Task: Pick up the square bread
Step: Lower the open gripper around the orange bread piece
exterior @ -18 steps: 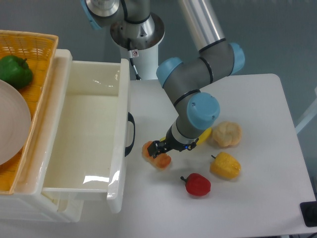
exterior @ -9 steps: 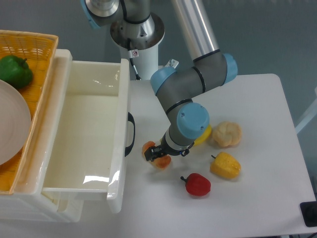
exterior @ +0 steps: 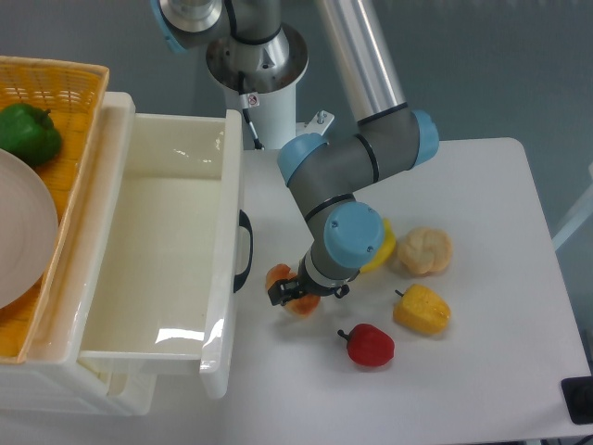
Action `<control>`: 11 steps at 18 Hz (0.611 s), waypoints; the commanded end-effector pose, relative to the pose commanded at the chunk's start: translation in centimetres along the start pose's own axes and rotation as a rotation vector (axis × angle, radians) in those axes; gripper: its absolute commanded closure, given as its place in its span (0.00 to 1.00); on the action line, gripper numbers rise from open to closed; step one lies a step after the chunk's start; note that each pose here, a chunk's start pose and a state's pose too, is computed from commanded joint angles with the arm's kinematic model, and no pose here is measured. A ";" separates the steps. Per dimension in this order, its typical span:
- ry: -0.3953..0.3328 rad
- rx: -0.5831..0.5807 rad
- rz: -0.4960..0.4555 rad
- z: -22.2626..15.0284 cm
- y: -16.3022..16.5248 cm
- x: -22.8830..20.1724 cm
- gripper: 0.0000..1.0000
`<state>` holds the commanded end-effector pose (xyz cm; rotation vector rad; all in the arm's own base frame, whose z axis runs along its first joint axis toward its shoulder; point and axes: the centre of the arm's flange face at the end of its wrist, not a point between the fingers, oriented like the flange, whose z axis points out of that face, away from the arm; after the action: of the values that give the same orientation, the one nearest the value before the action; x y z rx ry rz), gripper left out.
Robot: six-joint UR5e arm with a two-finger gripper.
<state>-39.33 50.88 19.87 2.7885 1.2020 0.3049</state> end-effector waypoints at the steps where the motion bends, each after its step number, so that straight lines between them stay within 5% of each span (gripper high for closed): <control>1: 0.000 0.000 -0.009 0.0 0.0 0.0 0.03; 7: -0.031 -0.016 -0.002 1.2 -0.2 0.5 0.07; 11: -0.037 -0.015 0.000 1.2 -0.2 0.4 0.22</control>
<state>-38.94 51.35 18.76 2.7683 1.1867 0.2604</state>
